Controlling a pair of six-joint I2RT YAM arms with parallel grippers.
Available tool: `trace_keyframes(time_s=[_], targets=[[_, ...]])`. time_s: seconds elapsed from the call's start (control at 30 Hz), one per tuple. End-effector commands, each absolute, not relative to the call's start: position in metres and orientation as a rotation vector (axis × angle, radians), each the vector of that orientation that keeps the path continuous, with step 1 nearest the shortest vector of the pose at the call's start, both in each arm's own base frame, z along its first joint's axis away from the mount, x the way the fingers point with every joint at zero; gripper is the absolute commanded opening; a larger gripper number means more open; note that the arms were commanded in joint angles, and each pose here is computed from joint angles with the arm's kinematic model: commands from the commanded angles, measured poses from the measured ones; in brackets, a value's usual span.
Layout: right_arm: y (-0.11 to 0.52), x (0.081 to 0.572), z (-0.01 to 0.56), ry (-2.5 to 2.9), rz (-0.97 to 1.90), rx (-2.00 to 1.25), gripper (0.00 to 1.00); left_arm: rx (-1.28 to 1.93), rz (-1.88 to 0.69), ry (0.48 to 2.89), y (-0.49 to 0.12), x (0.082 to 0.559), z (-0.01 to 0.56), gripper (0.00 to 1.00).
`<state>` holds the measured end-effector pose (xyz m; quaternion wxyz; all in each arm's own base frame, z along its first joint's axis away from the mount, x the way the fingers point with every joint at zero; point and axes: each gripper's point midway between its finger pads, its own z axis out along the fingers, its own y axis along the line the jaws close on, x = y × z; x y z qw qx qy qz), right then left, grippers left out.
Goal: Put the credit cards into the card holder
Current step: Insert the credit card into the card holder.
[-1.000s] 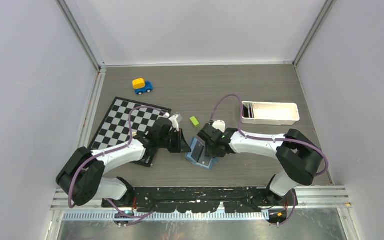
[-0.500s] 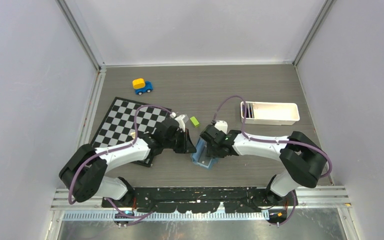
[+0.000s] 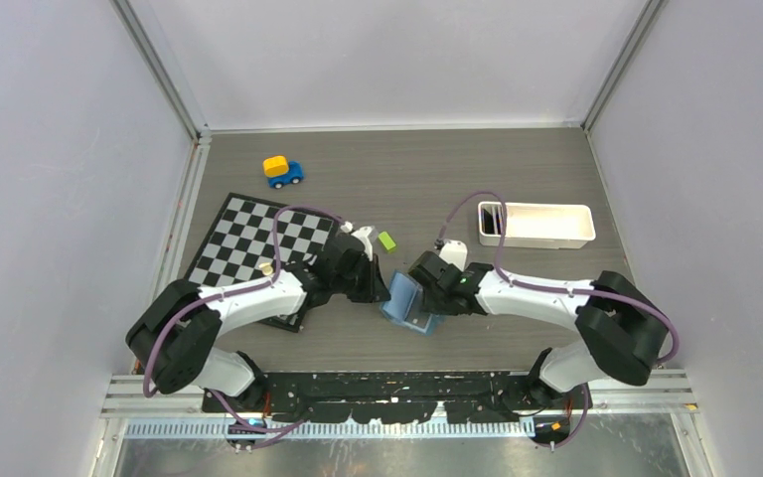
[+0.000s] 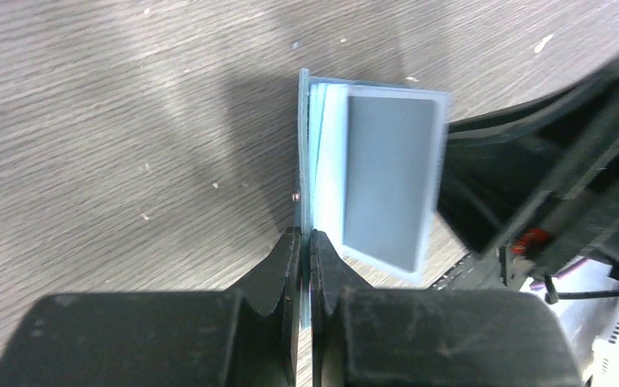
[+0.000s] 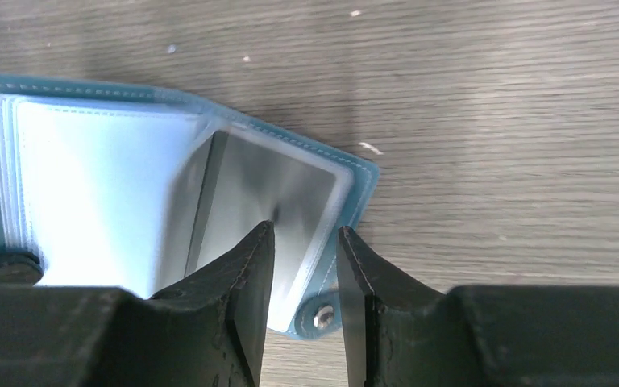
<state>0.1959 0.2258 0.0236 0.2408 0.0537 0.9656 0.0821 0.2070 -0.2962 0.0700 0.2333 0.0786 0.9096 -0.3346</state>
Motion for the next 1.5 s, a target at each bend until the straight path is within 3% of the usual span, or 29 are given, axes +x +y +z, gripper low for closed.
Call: trace_keyframes(time_s=[0.0,0.3,0.4,0.73,1.0,1.3,1.47], targets=[[0.196,0.209,0.050,2.507,0.119,0.243,0.40,0.216,-0.771,2.525,-0.284,0.212,0.061,0.00],[0.173,0.214,0.073,2.385,0.103,0.331,0.44,0.212,-0.751,2.510,-0.282,0.214,0.065,0.00],[0.164,0.218,0.077,2.382,0.082,0.328,0.53,0.186,-0.721,2.513,-0.277,0.215,0.062,0.00],[0.118,0.267,0.124,2.409,0.041,0.286,0.58,0.098,-0.657,2.526,-0.252,0.217,0.057,0.00],[0.082,0.328,0.156,2.391,-0.102,0.277,0.42,0.050,-0.673,2.539,-0.241,0.224,0.053,0.00],[0.068,0.371,0.136,2.466,-0.201,0.208,0.28,0.036,-0.691,2.539,-0.236,0.225,0.051,0.00],[0.072,0.382,0.118,2.505,-0.212,0.185,0.26,0.025,-0.692,2.543,-0.234,0.225,0.050,0.00]])
